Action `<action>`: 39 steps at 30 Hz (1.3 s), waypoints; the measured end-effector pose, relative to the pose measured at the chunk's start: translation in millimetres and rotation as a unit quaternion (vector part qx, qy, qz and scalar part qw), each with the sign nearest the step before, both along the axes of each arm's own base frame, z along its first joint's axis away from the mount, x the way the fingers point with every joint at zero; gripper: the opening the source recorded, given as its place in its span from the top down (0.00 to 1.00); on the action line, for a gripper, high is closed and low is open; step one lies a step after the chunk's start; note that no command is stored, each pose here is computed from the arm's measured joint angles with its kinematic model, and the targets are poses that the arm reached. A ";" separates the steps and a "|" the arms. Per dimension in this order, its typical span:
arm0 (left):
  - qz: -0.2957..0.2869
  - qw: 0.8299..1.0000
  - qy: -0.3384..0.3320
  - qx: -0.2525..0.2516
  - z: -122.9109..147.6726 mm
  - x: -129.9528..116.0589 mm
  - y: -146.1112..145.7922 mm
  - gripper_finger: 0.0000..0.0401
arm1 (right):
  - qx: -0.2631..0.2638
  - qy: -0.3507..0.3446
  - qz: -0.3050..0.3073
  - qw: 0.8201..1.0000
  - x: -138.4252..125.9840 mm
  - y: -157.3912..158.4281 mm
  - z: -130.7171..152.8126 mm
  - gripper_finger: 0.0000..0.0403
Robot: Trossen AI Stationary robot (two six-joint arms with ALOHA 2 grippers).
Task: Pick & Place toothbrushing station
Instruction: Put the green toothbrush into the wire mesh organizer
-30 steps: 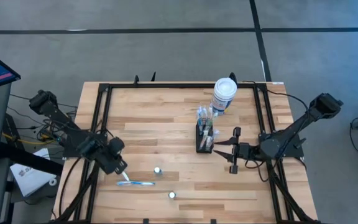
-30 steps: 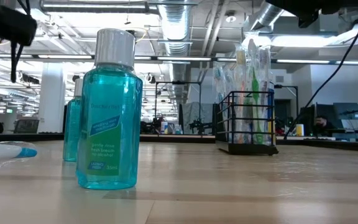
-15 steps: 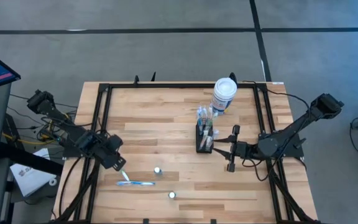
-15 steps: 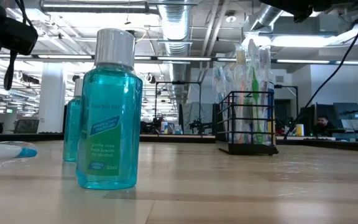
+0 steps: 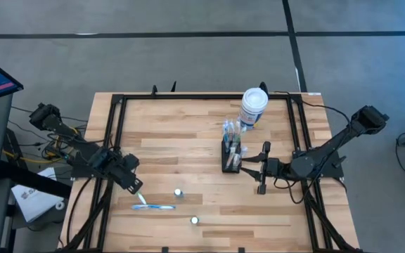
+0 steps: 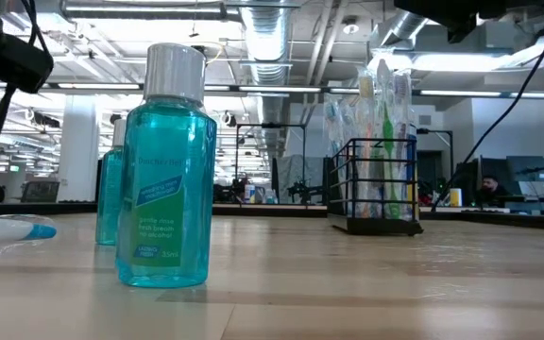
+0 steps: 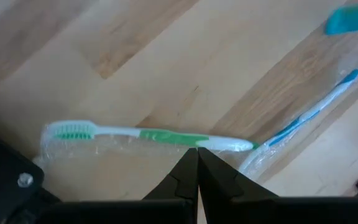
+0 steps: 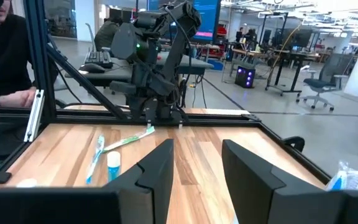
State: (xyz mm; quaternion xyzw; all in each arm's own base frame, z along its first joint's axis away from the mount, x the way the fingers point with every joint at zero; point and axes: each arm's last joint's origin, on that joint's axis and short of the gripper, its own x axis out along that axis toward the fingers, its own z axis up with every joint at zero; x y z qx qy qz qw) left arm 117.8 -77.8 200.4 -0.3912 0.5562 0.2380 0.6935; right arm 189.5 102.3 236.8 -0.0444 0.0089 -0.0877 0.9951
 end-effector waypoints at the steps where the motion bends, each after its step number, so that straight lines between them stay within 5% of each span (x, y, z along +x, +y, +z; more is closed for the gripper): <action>1: 0.004 1.000 0.008 -0.005 -1.0 1.2 0.6 1.00 | 0.002 0.000 0.000 1.000 0.0 0.0 0.1 0.69; 16: 0.102 0.977 0.172 -0.072 -31.2 31.2 17.8 0.90 | 0.012 0.001 0.000 1.000 0.0 0.0 -0.6 0.69; 39: 0.133 0.948 0.280 -0.069 -61.0 43.0 19.3 0.46 | 0.009 0.006 0.000 1.000 0.0 0.0 -1.7 0.69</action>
